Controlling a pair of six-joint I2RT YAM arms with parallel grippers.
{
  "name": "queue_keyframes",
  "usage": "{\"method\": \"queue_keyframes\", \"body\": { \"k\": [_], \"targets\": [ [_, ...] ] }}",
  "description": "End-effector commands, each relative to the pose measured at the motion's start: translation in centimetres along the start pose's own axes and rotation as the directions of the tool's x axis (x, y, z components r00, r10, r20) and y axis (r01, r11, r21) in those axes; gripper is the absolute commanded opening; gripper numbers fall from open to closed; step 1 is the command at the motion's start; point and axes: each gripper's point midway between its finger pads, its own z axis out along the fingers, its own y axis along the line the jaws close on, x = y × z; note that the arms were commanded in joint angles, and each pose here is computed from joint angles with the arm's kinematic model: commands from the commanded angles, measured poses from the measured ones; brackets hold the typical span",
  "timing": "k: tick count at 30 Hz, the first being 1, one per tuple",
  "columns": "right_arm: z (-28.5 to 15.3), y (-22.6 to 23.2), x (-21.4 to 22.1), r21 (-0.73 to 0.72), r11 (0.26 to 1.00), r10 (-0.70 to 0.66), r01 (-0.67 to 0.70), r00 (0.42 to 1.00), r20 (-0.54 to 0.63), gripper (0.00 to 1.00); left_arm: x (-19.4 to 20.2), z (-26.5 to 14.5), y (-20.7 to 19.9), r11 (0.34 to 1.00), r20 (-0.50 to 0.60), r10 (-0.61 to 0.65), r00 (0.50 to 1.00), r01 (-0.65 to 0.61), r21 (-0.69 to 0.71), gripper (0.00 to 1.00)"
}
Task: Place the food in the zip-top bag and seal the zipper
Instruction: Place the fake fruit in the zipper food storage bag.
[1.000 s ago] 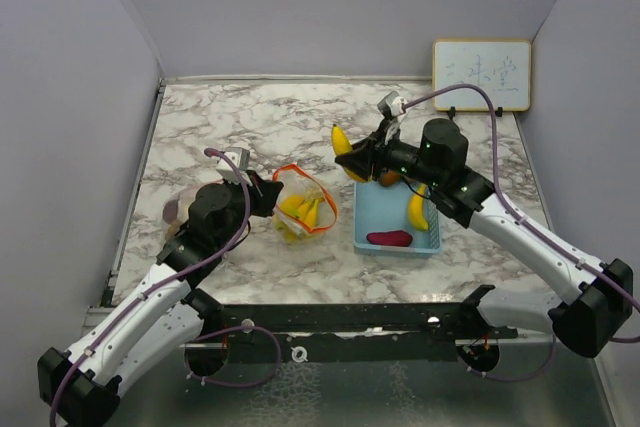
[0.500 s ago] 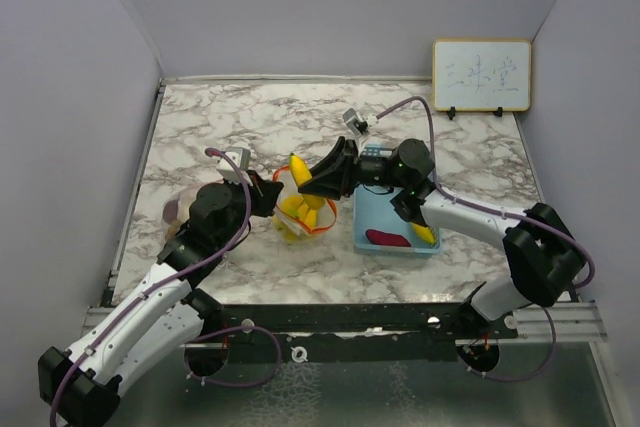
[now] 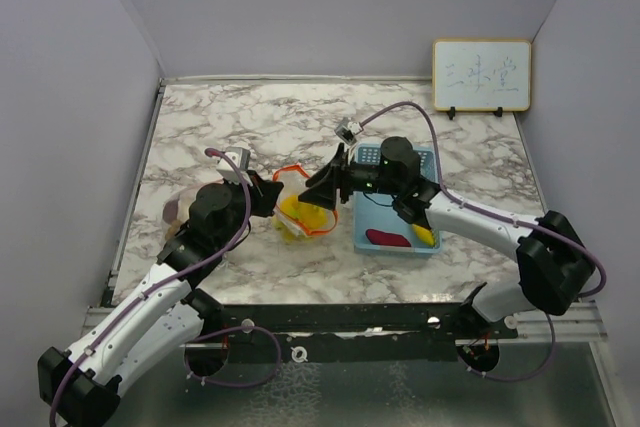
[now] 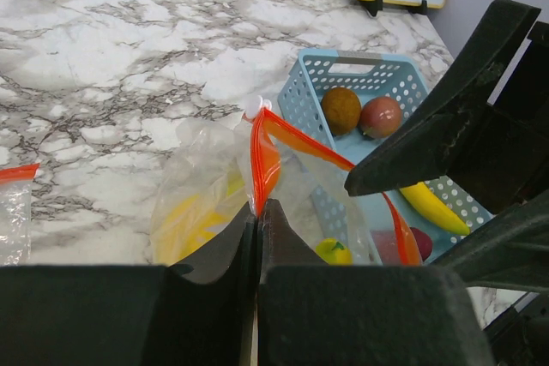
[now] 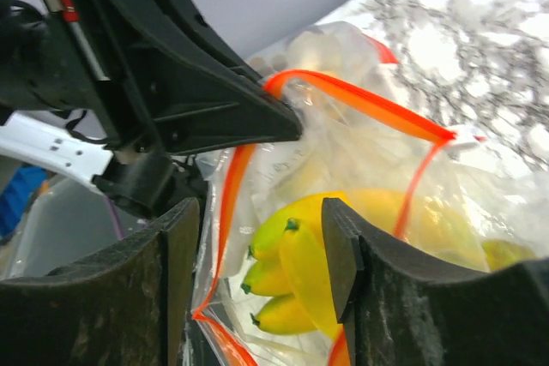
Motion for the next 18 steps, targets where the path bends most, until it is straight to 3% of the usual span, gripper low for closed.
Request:
{"method": "queue_keyframes", "body": {
  "k": [1,4,6,8,10,12,18],
  "targets": [
    [-1.4,-1.2,-1.3,0.165,0.985,-0.051,0.052,0.999,-0.008,0.60,-1.1,0.0,-0.3,1.000,0.036,-0.003,0.999,0.003,0.005,0.00],
    [-3.3,-1.4,-2.9,0.282,0.958,-0.052,0.045,0.999,0.017,0.61,-1.2,0.0,-0.3,1.000,0.041,-0.001,0.999,0.001,0.006,0.00],
    [-5.3,-2.9,-3.2,0.431,0.902,-0.010,-0.001,1.000,0.023,0.61,-1.4,0.0,-0.4,1.000,0.045,-0.001,0.999,0.000,0.013,0.00],
    [-8.2,-5.3,-2.0,0.626,0.778,0.065,-0.051,0.998,0.000,0.62,-1.5,0.0,-0.5,1.000,0.048,0.001,0.999,-0.001,0.018,0.00],
    [-12.3,-8.0,0.3,0.809,0.582,0.143,-0.083,0.990,-0.002,0.62,-1.6,-0.1,-0.7,1.000,0.053,0.000,0.999,-0.001,0.023,0.00],
    [-15.3,-9.2,3.0,0.889,0.451,0.200,-0.072,0.980,-0.022,0.63,-1.8,-0.3,-0.8,1.000,0.059,0.000,0.998,-0.002,0.030,0.00],
    [-19.0,-10.7,9.2,0.960,0.275,0.354,-0.059,0.934,-0.044,0.66,-2.4,-0.8,-0.8,0.999,0.079,0.015,0.997,-0.018,0.030,0.00]
  ]
}}
